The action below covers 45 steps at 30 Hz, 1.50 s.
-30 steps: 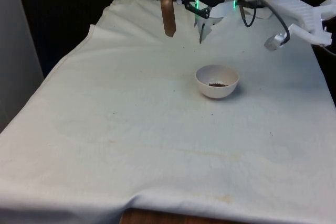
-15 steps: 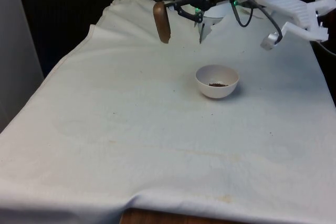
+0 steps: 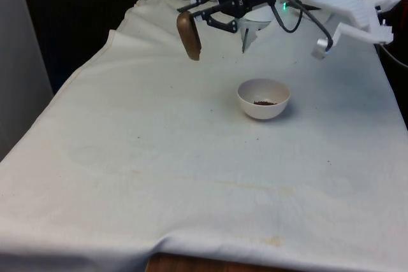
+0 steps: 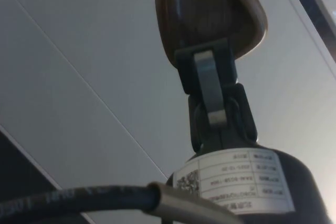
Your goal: Pour the coffee beans from the cup into the bowl.
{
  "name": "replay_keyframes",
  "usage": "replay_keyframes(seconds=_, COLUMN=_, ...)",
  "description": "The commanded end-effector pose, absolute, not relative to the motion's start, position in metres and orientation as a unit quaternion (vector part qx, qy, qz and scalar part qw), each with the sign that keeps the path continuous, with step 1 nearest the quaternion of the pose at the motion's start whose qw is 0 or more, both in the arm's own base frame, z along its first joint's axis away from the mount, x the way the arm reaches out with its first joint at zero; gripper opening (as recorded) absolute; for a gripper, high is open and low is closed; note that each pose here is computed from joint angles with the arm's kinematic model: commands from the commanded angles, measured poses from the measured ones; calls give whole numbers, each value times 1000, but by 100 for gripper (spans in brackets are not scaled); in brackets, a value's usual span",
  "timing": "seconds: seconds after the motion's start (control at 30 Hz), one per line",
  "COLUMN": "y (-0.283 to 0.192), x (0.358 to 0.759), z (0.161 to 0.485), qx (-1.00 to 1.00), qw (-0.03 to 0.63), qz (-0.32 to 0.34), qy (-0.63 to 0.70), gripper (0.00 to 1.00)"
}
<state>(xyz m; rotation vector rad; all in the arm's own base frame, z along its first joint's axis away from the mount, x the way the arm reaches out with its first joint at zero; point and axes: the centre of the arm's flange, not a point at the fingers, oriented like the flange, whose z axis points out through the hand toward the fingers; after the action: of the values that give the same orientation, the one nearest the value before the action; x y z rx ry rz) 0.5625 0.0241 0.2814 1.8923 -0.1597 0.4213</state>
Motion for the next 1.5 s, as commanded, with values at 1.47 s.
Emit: replay_keyframes(seconds=1.47, y=-55, x=573, z=272, qx=868, qw=450, qz=175, qy=-115, gripper=0)
